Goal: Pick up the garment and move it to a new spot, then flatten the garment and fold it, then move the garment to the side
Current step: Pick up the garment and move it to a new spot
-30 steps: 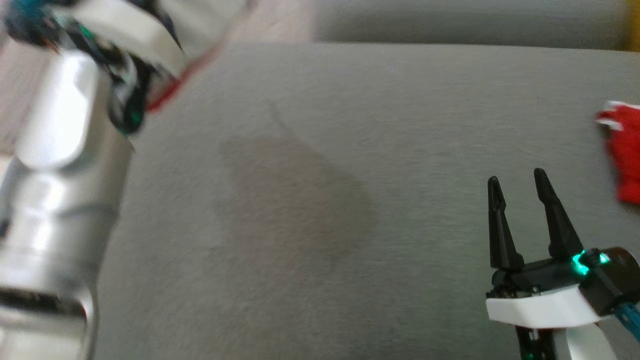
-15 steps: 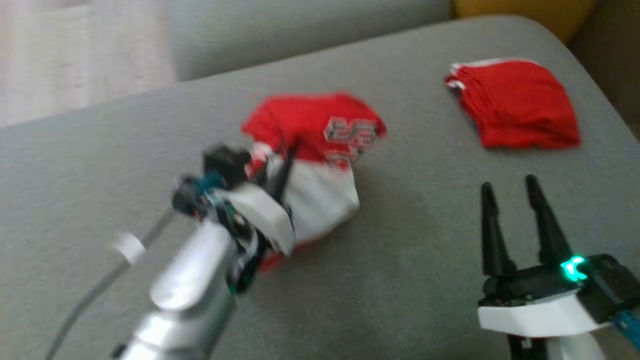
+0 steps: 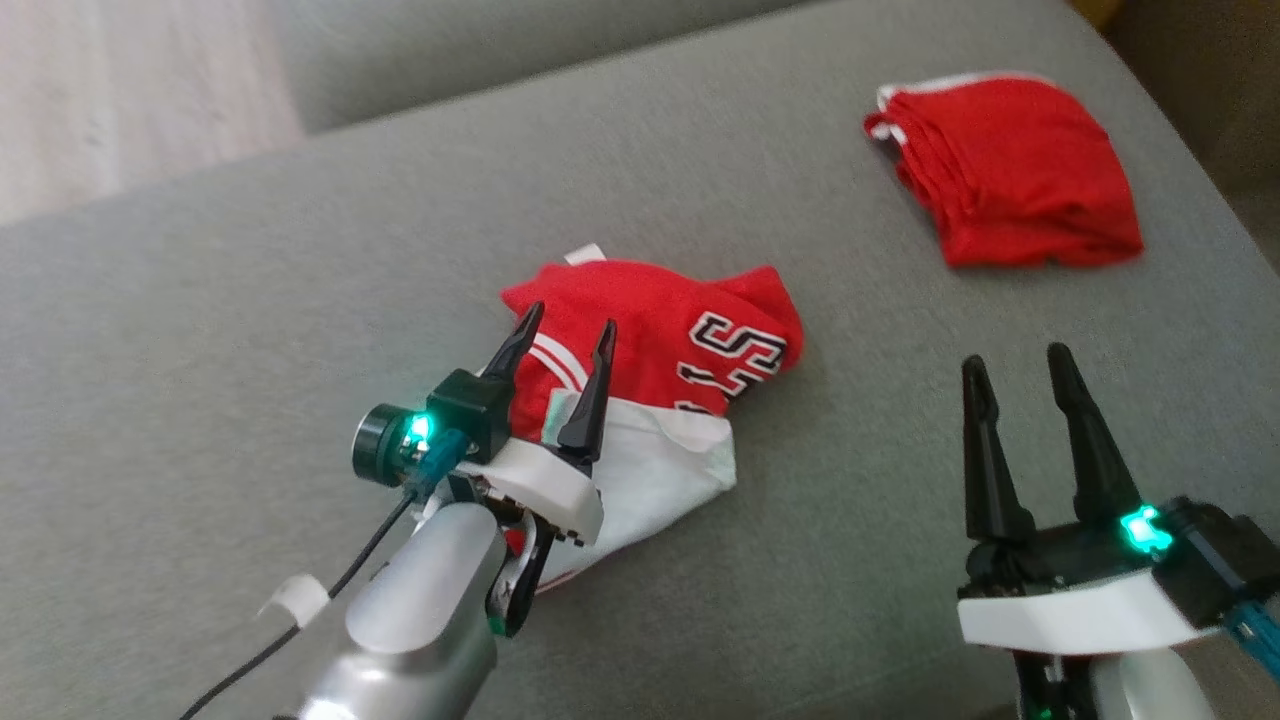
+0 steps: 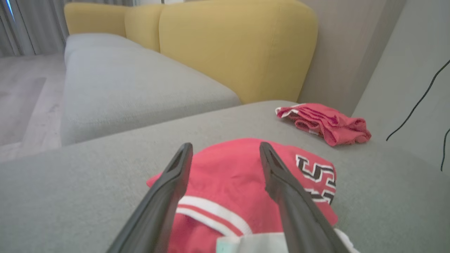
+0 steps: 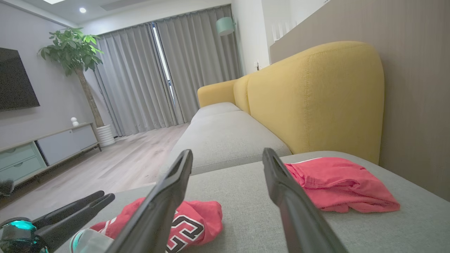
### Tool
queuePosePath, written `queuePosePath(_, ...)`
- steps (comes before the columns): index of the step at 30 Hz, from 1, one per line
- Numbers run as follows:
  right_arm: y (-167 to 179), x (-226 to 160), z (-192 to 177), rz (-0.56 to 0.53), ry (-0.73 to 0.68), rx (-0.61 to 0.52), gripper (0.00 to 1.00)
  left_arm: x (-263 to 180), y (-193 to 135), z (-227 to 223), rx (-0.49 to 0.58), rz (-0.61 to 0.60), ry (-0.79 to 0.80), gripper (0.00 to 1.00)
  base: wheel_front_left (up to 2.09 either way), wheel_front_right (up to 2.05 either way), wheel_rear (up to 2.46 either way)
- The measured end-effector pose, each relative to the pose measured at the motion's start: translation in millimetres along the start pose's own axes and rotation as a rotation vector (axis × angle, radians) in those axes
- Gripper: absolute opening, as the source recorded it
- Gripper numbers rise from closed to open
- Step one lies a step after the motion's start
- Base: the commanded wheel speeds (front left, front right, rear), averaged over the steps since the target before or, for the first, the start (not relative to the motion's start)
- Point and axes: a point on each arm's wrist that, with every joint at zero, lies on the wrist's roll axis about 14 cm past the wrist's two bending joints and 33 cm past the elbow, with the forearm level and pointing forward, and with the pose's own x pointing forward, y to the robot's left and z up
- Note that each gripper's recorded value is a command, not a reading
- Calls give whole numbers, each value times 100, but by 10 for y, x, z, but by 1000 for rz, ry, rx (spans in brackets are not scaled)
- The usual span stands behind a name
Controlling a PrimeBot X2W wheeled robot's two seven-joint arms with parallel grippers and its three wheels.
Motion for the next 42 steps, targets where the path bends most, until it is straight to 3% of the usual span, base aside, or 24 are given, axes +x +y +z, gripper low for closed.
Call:
queuePosePath(2,6,-28,33,3,-12,9,100,-61,31,169,24,30,-48,100,0,0,0)
queuePosePath(10,255,-50,118,95,-47,21,100,-941,517,823,38,334,-309,100,0,0,0)
queuePosePath(16,351,-128,68,137,-29,7,100,-1755,763,826,4,536,-405,100,0,0,0)
queuePosePath(21,378,-299,-51,158,16,-35,100,-2322,776,590,26,670,-396,100,0,0,0)
queuePosePath(26,397,-369,-120,169,40,-49,100,-2602,610,151,30,716,-288,100,0,0,0)
queuePosePath(42,452,-434,-181,184,58,-41,100,-2583,562,279,72,703,-322,100,0,0,0)
